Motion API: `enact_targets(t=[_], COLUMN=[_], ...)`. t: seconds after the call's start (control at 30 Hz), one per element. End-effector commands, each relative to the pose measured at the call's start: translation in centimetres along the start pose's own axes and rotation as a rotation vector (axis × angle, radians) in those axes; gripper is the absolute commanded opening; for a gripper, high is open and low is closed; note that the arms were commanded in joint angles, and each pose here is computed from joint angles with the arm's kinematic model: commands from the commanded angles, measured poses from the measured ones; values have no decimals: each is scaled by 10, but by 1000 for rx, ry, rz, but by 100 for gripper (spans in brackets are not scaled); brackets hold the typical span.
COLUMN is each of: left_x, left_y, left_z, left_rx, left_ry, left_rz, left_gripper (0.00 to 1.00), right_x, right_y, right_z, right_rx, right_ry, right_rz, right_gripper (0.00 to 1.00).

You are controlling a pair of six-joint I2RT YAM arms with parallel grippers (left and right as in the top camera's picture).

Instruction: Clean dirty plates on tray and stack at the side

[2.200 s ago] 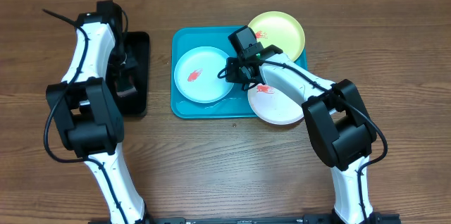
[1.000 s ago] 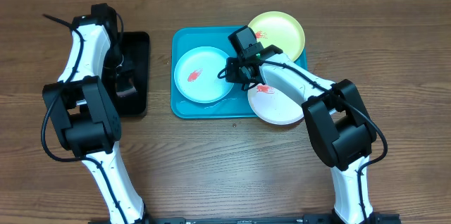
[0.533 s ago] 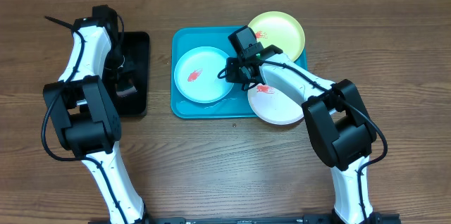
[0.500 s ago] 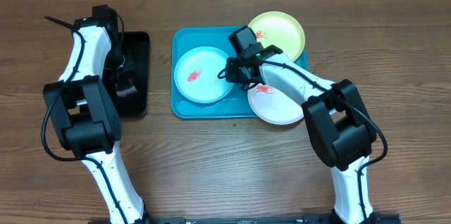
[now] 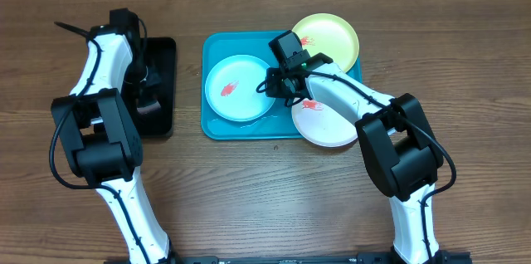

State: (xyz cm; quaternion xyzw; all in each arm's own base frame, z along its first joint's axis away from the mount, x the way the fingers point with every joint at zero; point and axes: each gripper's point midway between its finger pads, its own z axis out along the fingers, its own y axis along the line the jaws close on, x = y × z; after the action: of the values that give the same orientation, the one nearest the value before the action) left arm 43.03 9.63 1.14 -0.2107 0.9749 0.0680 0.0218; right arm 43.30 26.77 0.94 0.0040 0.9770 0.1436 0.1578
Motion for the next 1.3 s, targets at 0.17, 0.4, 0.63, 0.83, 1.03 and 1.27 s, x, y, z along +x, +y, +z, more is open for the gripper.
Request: enact_targets(t=[0.17,0.4,0.63,0.83,1.03,1.27], left_x=[9,0,-8,0,22,41], left_y=[3,2,-16,-55,-130,-178], left_z=[7,-36,-109,-145,-147,-108], left_rx=[-2,12,138,224,373,284], left_ry=[40,43,23,-13,-17,-41], left_rz=[15,21,64,188,364,353], left_gripper=[4,4,4,4,4,4], right_x=[5,6,7,4,4,6], right_y=[-6,-6,-7,-9,-12,-12], right_z=[3,3,2,-1,-5,-5], right_rx=[31,34,-9,-100,-156,-160], right_ry=[7,11,42,87,124,131], right_rz=[-20,-19,10,50,79,81], right_gripper=[6,6,4,4,4,4])
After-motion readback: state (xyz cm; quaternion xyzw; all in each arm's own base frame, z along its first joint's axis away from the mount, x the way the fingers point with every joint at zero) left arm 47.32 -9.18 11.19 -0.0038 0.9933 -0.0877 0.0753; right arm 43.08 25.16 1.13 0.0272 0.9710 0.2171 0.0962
